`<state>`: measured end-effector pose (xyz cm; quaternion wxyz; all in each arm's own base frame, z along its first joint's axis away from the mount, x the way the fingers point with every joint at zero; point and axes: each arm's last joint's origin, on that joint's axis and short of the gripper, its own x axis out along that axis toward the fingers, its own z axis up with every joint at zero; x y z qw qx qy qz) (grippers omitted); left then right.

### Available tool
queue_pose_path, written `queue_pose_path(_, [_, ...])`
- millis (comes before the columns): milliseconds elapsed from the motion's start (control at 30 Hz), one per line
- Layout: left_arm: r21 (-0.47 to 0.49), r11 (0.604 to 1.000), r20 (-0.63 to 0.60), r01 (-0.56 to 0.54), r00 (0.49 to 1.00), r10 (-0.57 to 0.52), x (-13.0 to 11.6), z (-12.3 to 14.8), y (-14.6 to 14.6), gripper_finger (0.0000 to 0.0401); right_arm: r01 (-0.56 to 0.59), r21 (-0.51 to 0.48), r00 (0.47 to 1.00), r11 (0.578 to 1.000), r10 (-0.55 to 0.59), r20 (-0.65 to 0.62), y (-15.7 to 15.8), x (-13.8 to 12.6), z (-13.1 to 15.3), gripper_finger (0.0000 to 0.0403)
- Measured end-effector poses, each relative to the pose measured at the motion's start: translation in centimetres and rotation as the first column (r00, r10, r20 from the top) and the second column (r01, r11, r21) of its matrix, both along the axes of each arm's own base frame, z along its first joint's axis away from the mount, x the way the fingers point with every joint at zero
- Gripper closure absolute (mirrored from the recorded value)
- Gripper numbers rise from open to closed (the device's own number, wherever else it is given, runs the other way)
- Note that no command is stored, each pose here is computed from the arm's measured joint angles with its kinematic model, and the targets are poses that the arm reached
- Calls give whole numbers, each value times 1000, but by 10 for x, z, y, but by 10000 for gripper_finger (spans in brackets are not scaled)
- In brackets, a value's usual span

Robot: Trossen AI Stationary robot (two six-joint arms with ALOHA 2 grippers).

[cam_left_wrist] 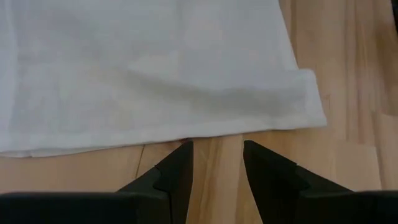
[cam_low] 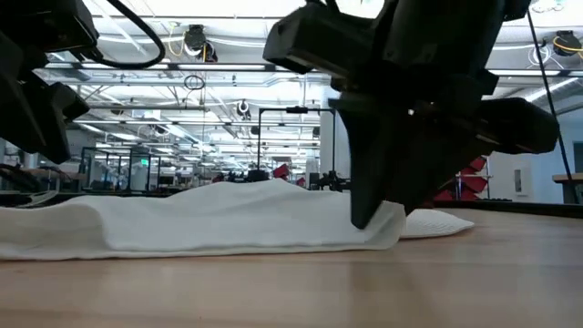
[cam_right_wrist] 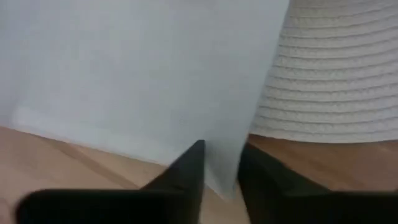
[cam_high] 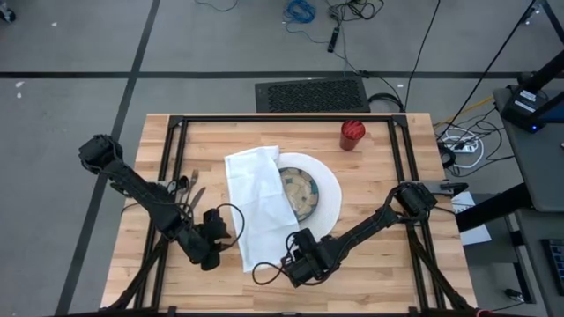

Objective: Set table place
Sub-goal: Fold the white table napkin

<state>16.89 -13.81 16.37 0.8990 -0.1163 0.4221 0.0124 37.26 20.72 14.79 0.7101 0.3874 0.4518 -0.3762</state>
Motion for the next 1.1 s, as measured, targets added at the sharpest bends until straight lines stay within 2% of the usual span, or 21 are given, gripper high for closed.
queue_pose_path(100, [1, 1000, 1, 0, 1000, 0, 0, 0, 0, 273, -28, -1, 1000, 1000, 28, -5, 1, 0, 0, 391])
queue_pose_path(233, [-3, 1000, 6, -1, 1000, 1, 0, 0, 0, 273, -61, 16, 998, 998, 61, -32, 1, -4, 8, 401])
queue_pose_path(433, [-5, 1000, 9, 0, 1000, 0, 1, 1, -1, 273, -105, 24, 994, 994, 106, -24, 11, -33, 52, 402])
queue_pose_path(500, [-7, 1000, 11, 0, 1000, 0, 1, 1, -1, 273, -99, 40, 993, 994, 102, -61, 15, -42, 57, 402])
queue_pose_path(667, [-9, 1000, 14, 0, 1000, 0, 1, 1, -1, 273, -136, 164, 975, 977, 161, -151, 29, -54, 55, 403])
queue_pose_path(900, [-2, 1000, 21, -7, 1000, 7, 1, 1, 0, 273, -27, 110, 935, 994, 64, -348, 28, -78, 52, 403])
queue_pose_path(933, [-2, 1000, 21, -8, 1000, 8, 1, 1, 0, 273, -35, 123, 939, 992, 75, -336, 29, -76, 52, 403])
queue_pose_path(1033, [8, 1000, 30, -16, 999, 16, 2, 1, 0, 273, -188, 170, 956, 967, 220, -196, 38, -64, 53, 403])
queue_pose_path(1100, [20, 999, 41, -28, 999, 27, 2, 2, 1, 273, -217, 172, 947, 961, 250, -201, 37, -64, 53, 403])
